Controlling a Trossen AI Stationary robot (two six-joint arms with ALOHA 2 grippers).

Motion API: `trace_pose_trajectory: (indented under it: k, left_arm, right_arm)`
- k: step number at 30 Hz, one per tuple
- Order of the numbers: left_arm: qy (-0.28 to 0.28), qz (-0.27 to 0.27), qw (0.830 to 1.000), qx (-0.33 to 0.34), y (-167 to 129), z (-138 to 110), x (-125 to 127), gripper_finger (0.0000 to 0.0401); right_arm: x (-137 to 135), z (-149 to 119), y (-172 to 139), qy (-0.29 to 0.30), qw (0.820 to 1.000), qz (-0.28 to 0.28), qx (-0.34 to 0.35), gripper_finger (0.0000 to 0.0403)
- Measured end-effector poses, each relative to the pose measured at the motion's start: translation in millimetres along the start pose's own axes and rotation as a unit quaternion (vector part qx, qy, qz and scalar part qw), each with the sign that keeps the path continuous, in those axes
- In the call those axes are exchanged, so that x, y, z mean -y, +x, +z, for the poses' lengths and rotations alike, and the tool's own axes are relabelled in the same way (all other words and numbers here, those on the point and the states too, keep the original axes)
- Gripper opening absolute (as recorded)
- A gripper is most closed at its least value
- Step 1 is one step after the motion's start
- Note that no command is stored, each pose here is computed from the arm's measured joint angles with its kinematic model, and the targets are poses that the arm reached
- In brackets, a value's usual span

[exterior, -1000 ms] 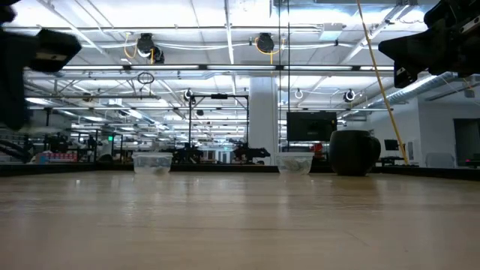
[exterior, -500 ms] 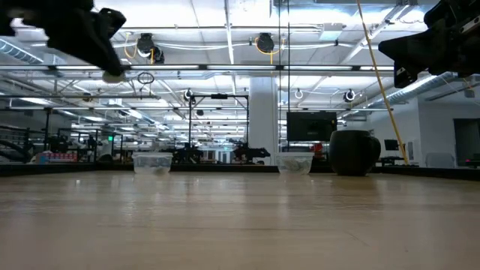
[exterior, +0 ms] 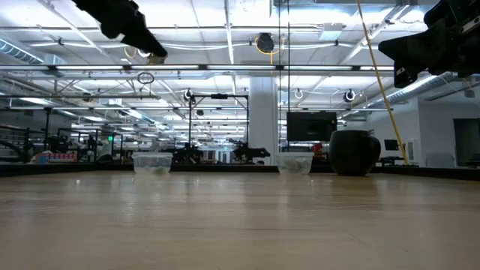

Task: Pick and place items into bin
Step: Put the green stevia packet into the left transparent bin

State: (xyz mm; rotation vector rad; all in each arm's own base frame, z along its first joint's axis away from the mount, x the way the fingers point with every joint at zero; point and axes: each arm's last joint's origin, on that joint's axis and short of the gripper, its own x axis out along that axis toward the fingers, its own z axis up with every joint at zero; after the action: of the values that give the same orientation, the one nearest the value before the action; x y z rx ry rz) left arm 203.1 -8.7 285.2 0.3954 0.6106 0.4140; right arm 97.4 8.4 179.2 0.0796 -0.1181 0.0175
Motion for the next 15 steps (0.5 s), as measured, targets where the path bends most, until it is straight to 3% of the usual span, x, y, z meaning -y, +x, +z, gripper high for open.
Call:
trace_pose_trajectory:
  k: [8,15]
  left_arm:
    - [-0.046,0.060,0.997,-0.018,15.6,-10.9,-53.0,0.0005]
    - [-0.101,0.077,0.992,-0.014,30.6,-26.6,-98.8,0.0009]
  right_arm:
    - [0.0,-0.2,0.0,0.000,1.000,0.000,-0.001,0.0004]
    - [0.0,0.0,0.0,0.000,1.000,0.000,0.000,0.0004]
